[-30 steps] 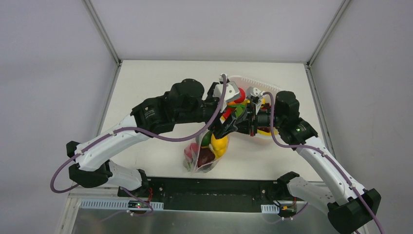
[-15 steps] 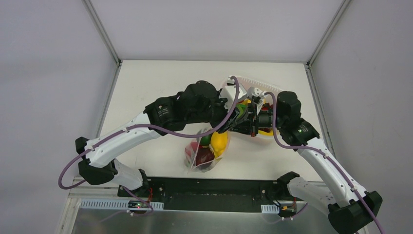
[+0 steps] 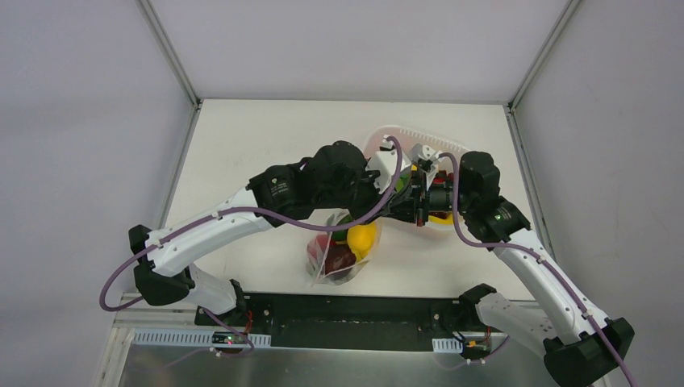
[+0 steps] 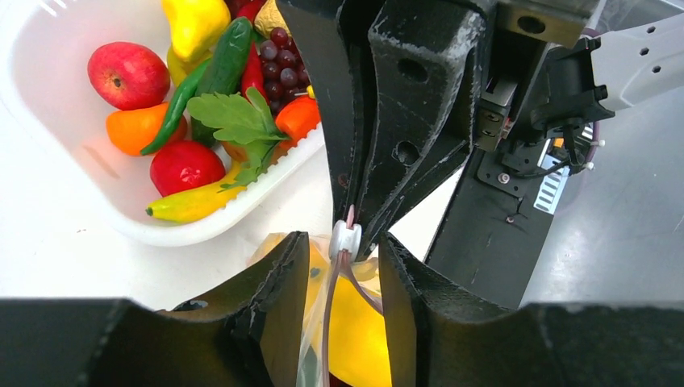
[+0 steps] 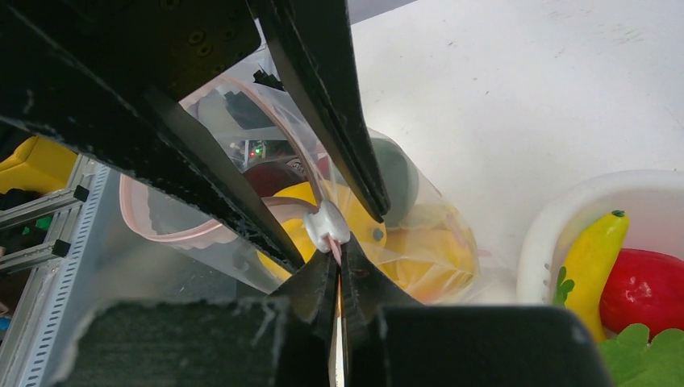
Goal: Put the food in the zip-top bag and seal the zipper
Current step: Zip the zipper food storage bag at the center of the board, then place the zipper food storage bag at the center of the board.
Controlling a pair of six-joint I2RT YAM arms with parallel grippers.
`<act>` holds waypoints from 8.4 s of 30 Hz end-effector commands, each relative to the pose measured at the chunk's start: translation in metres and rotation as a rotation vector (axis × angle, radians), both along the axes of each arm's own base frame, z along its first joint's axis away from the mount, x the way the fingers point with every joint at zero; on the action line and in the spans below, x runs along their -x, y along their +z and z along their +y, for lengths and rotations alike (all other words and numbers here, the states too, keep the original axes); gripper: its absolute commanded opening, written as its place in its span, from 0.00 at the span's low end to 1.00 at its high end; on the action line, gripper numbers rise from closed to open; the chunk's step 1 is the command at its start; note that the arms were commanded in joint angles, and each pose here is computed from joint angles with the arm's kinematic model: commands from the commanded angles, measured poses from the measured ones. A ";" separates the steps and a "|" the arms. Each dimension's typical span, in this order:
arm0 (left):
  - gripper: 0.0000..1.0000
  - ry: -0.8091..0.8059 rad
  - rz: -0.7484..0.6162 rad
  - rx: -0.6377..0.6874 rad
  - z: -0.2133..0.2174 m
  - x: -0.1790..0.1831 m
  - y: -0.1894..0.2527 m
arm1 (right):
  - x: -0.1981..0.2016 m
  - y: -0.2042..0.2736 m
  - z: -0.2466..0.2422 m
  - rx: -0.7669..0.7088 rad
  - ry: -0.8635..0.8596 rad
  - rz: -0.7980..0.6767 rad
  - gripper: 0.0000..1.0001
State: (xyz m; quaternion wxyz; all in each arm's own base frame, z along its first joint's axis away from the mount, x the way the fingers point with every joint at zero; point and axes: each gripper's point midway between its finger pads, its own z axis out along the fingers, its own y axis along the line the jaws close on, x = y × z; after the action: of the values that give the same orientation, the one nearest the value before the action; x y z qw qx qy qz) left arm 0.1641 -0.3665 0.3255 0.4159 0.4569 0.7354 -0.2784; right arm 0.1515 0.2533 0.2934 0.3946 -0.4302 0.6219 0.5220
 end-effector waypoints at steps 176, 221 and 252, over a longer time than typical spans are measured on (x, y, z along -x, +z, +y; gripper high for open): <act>0.00 0.054 -0.075 0.119 0.095 0.021 0.014 | 0.007 0.019 0.051 0.096 0.218 -0.183 0.23; 0.99 0.528 -0.178 0.128 0.218 -0.001 0.007 | -0.002 0.036 0.071 -0.069 0.156 -0.152 0.00; 0.99 1.014 -0.271 0.415 0.324 -0.008 0.044 | 0.011 -0.056 0.128 0.189 0.394 -0.100 0.41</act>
State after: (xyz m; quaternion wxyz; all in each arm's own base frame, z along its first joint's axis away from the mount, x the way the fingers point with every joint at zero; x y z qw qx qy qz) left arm 0.1686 -0.0459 0.3660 0.6615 0.0076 0.7390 -0.1276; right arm 0.1769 0.4053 0.2212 0.2651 -0.5786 0.5833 0.5047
